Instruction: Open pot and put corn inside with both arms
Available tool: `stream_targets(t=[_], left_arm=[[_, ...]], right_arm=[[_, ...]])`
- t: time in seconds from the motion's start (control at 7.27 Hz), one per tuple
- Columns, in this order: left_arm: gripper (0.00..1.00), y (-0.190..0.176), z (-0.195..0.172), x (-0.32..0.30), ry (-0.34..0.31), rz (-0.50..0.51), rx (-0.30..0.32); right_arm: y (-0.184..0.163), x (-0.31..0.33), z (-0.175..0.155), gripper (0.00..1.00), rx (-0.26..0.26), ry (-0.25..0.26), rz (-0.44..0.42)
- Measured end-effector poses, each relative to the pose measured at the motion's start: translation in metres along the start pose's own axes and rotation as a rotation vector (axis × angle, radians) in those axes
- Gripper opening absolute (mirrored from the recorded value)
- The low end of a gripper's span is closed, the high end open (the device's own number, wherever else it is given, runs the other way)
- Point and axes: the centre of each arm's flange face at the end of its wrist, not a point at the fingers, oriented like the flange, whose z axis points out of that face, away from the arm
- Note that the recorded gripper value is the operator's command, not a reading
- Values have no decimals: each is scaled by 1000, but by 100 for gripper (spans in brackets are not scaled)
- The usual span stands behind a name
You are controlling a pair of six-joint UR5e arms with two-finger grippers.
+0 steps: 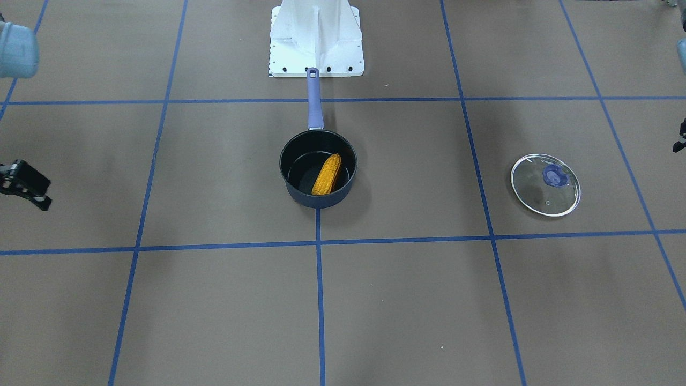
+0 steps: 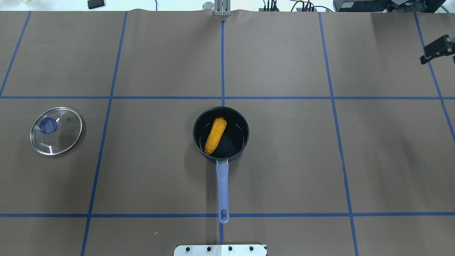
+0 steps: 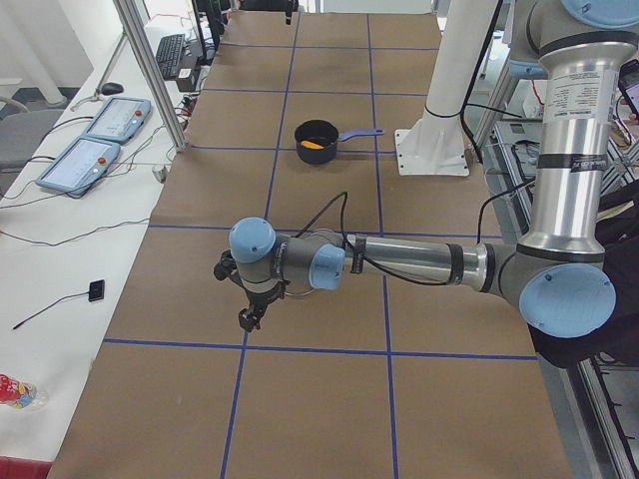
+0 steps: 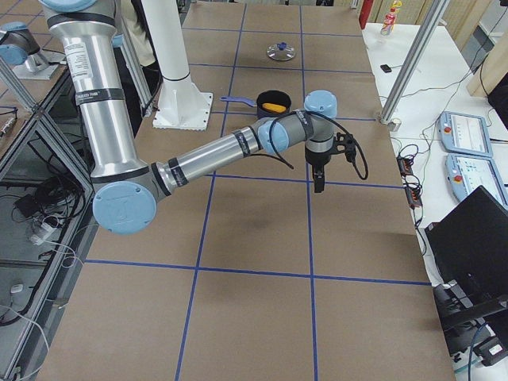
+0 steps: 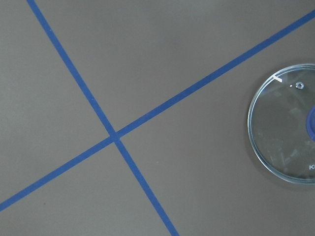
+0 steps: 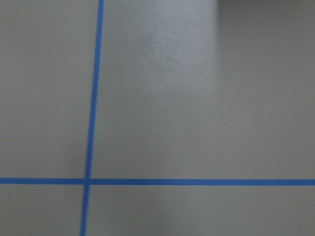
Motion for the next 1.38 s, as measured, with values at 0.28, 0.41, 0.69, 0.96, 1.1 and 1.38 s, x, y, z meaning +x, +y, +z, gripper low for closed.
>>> stream_targets(t=[0.28,0.41,0.69,0.96,1.1,1.38], left_arm=[[98,9,-4,-7,-4,-18,5],[98,12,-6,-9,-6,-26,9],[98,14,-9,-11,-8,-32,13],[98,13,-10,-10,-10,-30,15],[98,11,-11,-10,-11,-29,17],[98,12,-11,-10,-11,-31,17]], right_arm=[[24,59,-12,100,-6,-16,8],[36,80,-13,100,-12,-24,12],[52,106,-15,100,-18,-26,25],[56,111,-17,100,-16,-25,28],[59,114,-14,100,-22,-24,33],[61,117,-12,100,-28,-23,41]])
